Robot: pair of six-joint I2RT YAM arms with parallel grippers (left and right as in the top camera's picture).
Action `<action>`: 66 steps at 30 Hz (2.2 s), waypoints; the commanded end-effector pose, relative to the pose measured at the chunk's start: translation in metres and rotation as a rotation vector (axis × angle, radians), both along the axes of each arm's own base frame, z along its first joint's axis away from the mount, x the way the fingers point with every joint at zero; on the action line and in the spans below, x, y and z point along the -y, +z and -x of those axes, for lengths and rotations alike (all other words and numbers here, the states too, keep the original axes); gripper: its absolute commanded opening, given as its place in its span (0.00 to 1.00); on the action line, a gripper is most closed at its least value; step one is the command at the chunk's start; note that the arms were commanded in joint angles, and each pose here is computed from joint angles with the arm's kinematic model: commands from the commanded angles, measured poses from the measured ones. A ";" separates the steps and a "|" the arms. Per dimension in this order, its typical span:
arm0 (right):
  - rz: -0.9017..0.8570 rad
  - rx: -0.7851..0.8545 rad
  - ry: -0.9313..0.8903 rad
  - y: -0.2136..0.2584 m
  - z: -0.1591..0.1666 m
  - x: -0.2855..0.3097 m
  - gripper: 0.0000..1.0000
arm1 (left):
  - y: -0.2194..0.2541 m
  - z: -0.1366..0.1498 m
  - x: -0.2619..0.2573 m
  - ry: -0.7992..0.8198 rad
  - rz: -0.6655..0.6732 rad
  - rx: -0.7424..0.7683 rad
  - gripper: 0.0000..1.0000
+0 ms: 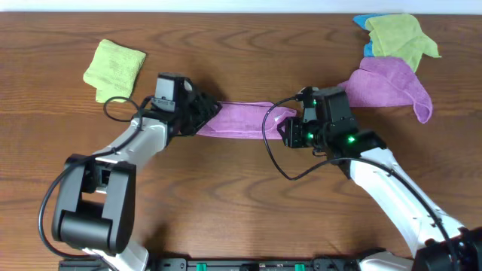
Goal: Fold the cloth
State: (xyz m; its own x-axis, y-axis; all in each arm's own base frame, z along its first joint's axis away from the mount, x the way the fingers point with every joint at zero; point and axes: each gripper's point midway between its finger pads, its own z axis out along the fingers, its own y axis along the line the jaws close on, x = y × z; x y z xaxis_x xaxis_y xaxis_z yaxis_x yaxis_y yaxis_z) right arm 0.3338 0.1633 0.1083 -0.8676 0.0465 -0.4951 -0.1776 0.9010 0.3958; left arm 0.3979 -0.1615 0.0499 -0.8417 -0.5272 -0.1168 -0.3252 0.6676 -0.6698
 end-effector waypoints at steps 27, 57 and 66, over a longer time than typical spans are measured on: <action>0.052 -0.155 -0.134 -0.040 0.023 0.022 0.50 | -0.038 -0.015 -0.019 0.068 -0.170 0.000 0.50; -0.137 -0.177 -0.465 -0.110 0.008 0.026 0.59 | -0.059 0.026 0.012 -0.032 -0.207 -0.122 0.42; -0.074 -0.158 -0.576 -0.115 0.005 0.047 0.60 | -0.063 0.035 0.009 -0.037 -0.218 -0.161 0.37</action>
